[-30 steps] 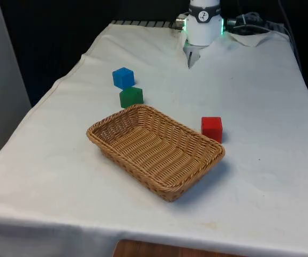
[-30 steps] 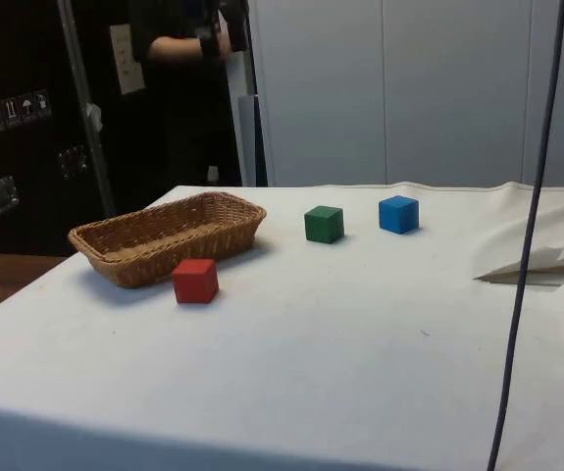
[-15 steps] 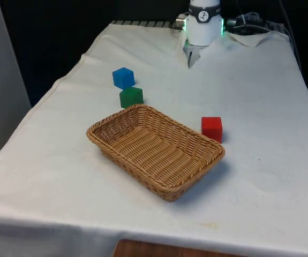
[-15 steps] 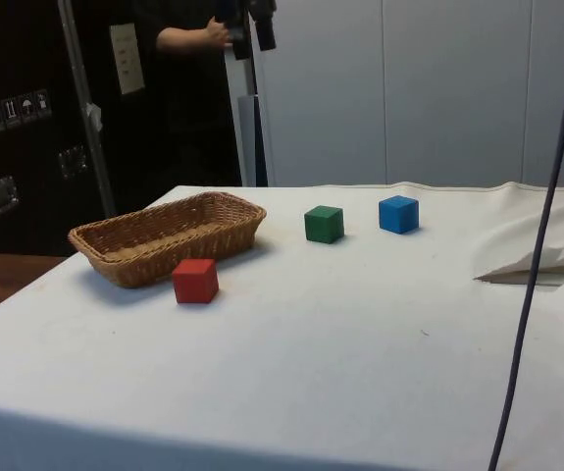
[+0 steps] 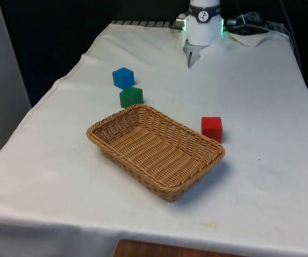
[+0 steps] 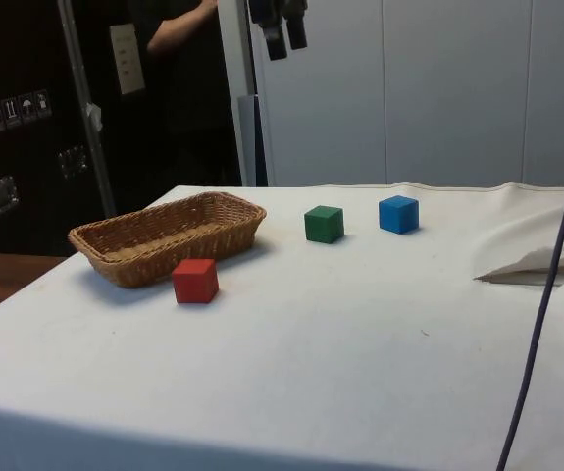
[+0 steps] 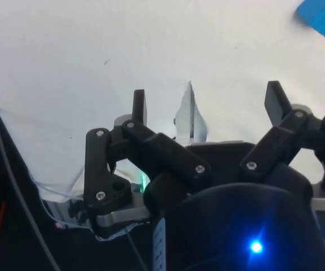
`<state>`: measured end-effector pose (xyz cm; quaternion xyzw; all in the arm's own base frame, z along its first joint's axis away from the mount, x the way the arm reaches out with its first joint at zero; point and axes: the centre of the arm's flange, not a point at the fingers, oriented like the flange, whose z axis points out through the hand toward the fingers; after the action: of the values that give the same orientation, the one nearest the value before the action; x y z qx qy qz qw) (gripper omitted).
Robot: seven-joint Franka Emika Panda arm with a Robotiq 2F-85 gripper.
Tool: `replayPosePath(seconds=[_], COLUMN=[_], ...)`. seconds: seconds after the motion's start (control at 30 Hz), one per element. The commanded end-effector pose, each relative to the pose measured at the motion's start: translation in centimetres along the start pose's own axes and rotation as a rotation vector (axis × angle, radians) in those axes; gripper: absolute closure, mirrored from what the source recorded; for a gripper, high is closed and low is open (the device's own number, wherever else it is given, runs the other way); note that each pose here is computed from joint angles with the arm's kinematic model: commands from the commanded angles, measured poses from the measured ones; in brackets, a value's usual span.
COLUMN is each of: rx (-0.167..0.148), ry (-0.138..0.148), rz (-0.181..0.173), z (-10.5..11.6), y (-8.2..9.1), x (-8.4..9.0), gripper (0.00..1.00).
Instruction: Pick up the blue cube and place it into the basket.
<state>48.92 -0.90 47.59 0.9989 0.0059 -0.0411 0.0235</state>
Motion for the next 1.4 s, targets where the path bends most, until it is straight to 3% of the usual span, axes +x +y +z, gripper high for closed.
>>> replayPosePath(seconds=[0.0,0.23,0.27,0.3,0.47,0.53,0.57,0.8,0.83,0.87,1.0,1.07,1.1,1.33,1.37], rx=[-0.007,-0.016,-0.008,-0.018,-0.021,-0.015,-0.021,-0.012,-0.007,-0.011,-0.002,0.003,0.001,0.019,0.022], ry=[0.015,0.037,0.025,0.045,0.070,0.054,0.073,0.099,0.085,0.102,0.114,0.103,0.117,0.134,0.120], rz=[0.001,0.000,-0.003,0.001,-0.001,-0.004,0.000,0.002,0.002,0.003,0.006,0.006,0.006,0.008,0.010], z=[0.0,0.8,0.9,1.2,2.5,2.5,2.8,4.5,4.5,4.7,5.5,5.8,5.9,7.3,7.2], y=[0.0,0.1,0.1,0.2,0.4,0.2,0.5,1.8,1.5,1.9,2.9,2.9,3.3,5.1,4.8], x=[-0.3,-1.8,-1.7,-2.1,-3.2,-3.0,-3.4,-5.0,-4.8,-5.1,-5.7,-5.7,-6.0,-7.1,-6.8], gripper=[0.00,0.00,0.00,0.00,0.00,0.00,0.00,0.00,0.00,0.00,0.00,0.00,0.00,0.00,0.00])
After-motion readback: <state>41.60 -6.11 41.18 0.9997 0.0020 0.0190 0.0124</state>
